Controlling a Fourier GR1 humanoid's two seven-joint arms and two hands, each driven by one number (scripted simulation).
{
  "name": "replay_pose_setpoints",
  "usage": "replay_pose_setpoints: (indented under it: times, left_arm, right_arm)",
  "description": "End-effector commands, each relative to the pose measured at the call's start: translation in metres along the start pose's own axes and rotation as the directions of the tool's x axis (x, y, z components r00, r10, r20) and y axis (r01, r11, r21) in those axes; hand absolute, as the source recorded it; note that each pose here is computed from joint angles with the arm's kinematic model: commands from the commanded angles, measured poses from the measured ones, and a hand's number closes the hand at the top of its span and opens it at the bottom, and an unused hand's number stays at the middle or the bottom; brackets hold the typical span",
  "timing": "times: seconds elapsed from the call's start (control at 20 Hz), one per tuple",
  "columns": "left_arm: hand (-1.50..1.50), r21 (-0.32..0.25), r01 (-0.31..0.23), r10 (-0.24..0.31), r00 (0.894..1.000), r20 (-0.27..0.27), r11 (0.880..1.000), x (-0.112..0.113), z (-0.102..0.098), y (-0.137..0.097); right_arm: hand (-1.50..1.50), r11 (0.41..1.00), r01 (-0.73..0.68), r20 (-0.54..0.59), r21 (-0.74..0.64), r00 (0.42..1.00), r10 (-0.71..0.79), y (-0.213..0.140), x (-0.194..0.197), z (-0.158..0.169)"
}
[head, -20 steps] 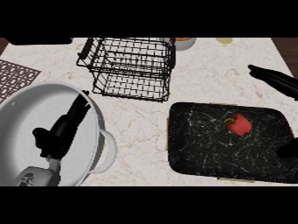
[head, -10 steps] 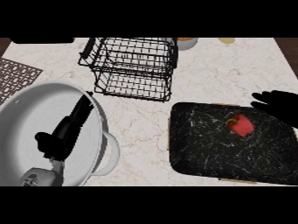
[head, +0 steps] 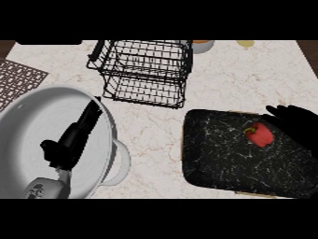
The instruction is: Pick the bell pepper from the tray and place it in the tiered basket
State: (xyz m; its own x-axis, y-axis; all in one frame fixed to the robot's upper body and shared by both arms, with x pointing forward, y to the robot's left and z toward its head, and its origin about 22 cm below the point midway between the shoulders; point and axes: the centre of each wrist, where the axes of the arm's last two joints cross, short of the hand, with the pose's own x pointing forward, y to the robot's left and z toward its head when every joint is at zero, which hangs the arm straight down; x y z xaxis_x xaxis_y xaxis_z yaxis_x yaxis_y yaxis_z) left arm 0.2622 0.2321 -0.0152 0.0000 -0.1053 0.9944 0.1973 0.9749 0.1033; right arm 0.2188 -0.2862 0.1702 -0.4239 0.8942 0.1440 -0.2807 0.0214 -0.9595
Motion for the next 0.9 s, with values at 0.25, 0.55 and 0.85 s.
replay_pose_setpoints:
  times: [0.25,0.55,0.85]
  left_arm:
    - [0.00,0.006,-0.012,0.012,1.000,-0.021,1.000,-0.008,-0.002,-0.003]
    - [0.00,0.000,-0.005,0.005,0.999,-0.032,1.000,0.000,-0.014,0.006]
    - [0.00,-0.016,0.009,-0.010,1.000,-0.028,1.000,0.004,-0.006,0.009]
  right_arm:
    - [-1.50,0.996,-0.016,-0.106,0.087,0.994,0.025,0.045,-0.022,-0.025]
    - [-1.50,0.998,0.011,-0.087,0.069,0.996,-0.005,0.059,-0.039,-0.035]
    - [-1.50,0.998,0.013,-0.171,0.069,0.985,-0.001,0.094,-0.060,-0.069]
